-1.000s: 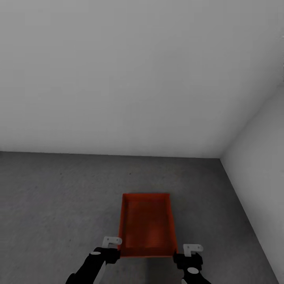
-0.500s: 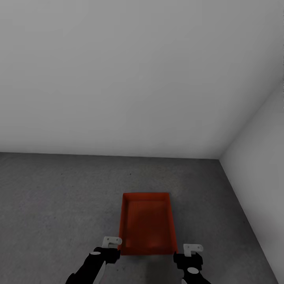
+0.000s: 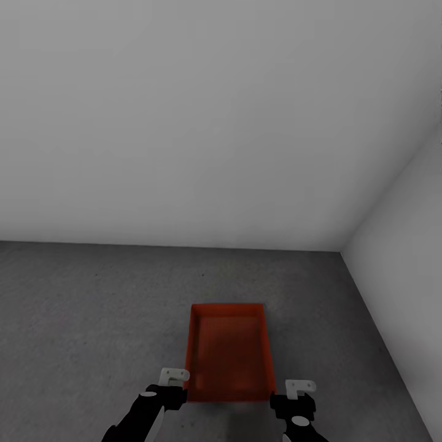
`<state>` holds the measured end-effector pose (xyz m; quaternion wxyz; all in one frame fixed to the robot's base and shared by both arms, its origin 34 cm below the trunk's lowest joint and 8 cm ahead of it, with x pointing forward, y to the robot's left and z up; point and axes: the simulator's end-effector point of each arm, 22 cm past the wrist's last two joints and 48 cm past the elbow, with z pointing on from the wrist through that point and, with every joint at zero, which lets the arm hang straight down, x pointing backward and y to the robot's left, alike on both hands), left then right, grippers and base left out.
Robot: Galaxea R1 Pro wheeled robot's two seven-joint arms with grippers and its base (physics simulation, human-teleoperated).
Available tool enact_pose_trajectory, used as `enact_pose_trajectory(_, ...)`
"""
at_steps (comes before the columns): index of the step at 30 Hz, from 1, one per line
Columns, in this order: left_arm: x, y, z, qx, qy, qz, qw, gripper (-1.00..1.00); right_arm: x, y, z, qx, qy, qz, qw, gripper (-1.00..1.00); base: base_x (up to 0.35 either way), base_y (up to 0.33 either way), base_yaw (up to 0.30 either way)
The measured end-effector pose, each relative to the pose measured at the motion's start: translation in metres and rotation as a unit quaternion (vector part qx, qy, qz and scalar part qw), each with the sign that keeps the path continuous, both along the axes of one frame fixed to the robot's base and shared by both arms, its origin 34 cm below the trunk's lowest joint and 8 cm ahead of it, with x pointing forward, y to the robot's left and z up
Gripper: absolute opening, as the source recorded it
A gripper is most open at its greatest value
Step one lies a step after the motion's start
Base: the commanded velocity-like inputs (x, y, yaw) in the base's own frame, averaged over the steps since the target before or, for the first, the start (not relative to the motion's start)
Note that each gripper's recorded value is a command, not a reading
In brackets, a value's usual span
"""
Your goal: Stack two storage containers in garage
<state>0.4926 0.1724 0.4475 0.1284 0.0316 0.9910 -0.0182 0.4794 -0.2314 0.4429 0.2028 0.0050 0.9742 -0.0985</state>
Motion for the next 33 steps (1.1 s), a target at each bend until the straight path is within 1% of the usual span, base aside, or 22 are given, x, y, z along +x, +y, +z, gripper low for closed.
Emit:
enact_pose_trajectory(13,0.005,-0.001,0.006,0.000,-0.007,0.000,1.0000,1.00,0.008,0.000,0.007,0.000,-0.010,0.000,0.9999,1.00,0.000,0.000,0.000)
enact_pose_trajectory(22,0.004,-0.002,0.009,-0.001,-0.005,-0.001,1.0000,1.00,0.003,0.005,0.008,0.002,-0.006,0.001,1.0000,1.00,0.000,0.000,0.000)
enact_pose_trajectory(24,-0.007,-0.004,0.005,-0.003,0.007,-0.003,1.0000,1.00,-0.002,0.006,0.007,0.001,-0.001,0.001,1.0000,1.00,0.000,0.000,0.000)
enact_pose_trajectory(25,-0.018,-0.006,0.000,-0.003,0.019,-0.005,0.9998,1.00,-0.003,0.006,0.007,0.001,0.000,0.002,1.0000,1.00,0.000,0.000,0.000)
enact_pose_trajectory(26,-0.033,-0.007,-0.006,-0.003,0.035,-0.007,0.9994,1.00,-0.002,0.006,0.007,0.000,0.000,0.002,1.0000,1.00,0.000,0.000,0.000)
enact_pose_trajectory(27,-0.042,-0.007,-0.009,-0.004,0.044,-0.008,0.9990,1.00,-0.002,0.005,0.007,0.000,0.000,0.002,1.0000,1.00,0.000,0.000,0.000)
enact_pose_trajectory(29,-0.074,-0.008,-0.019,-0.004,0.076,-0.013,0.9970,1.00,-0.005,0.003,0.006,-0.003,0.003,0.002,1.0000,1.00,0.000,0.000,0.000)
enact_pose_trajectory(30,-0.087,-0.009,-0.022,-0.005,0.087,-0.014,0.9961,1.00,-0.007,0.002,0.006,-0.004,0.005,0.002,1.0000,1.00,0.000,0.000,0.000)
enact_pose_trajectory(33,-0.110,-0.010,-0.028,-0.009,0.099,-0.011,0.9950,1.00,-0.008,0.001,0.006,-0.006,0.006,0.003,1.0000,1.00,0.000,0.000,0.000)
